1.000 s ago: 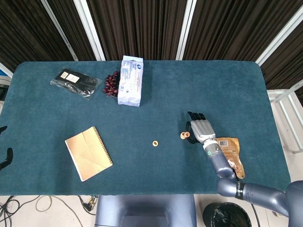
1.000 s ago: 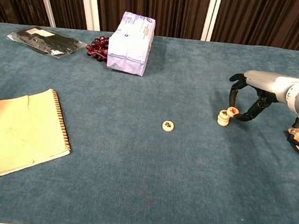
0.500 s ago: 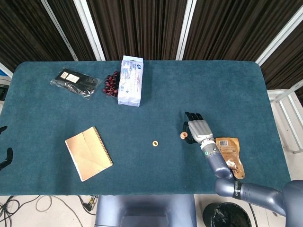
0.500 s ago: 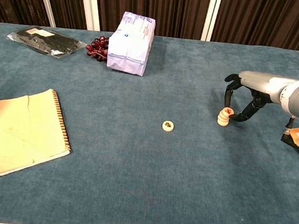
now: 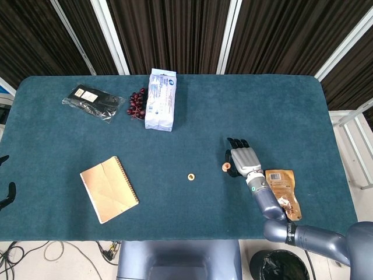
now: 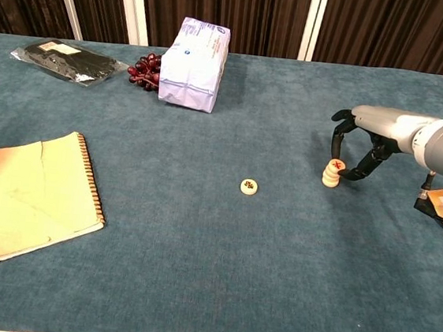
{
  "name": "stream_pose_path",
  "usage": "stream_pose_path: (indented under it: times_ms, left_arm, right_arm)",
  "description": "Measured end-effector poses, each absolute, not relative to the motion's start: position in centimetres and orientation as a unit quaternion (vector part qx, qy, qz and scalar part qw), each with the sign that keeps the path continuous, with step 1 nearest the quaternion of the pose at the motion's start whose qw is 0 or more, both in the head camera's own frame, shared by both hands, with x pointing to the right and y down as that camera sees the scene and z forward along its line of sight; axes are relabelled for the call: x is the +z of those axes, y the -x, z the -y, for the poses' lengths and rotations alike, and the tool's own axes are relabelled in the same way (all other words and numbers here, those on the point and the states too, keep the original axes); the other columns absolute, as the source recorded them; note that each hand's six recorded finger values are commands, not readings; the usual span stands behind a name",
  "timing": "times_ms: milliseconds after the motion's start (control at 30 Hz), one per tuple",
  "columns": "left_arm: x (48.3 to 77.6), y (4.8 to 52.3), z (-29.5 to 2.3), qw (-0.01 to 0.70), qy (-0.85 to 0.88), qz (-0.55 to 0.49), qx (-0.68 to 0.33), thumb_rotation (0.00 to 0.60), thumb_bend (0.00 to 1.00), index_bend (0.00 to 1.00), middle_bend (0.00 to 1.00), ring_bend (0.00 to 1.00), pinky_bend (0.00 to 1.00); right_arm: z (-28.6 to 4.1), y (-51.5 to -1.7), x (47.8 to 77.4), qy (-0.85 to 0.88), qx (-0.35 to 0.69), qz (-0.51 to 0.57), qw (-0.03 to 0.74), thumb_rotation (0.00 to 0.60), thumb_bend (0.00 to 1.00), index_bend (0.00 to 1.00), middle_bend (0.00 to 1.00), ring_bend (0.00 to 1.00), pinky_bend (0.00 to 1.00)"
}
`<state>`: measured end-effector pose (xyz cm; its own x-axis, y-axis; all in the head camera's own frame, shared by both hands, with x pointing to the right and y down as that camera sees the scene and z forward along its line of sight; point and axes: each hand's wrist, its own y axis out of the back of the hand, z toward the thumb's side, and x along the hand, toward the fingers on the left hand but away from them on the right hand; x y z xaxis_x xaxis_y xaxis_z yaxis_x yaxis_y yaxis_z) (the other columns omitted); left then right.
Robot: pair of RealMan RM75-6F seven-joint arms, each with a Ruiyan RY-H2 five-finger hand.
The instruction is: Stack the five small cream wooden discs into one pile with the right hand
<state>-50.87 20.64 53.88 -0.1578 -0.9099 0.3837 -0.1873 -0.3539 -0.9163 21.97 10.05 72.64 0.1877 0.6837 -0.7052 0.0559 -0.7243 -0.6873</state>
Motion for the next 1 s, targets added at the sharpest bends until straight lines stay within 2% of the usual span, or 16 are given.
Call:
stream_pose_path:
  times_ms: [367,1000]
  left_arm:
    - [53.93,50.92,-20.65,0.304,0.572,-0.479,-0.592,0.6,0.49,0.16,0.0,0.0,0.0]
    - [53.93,50.97,-20.66,0.304,0.571,-0.479,-0.594,0.6,0.49,0.16,0.0,0.0,0.0]
  right_arm:
    - [-10.21,-21.82,72.5,0.725,0.581,0.254,0.268,0.6,0.41,0.51,0.0,0.0,0.0]
    - [-10.06,-21.84,72.58,0.723,0.584,0.253,0.269,0.6,0.41,0.49,0.0,0.0,0.0]
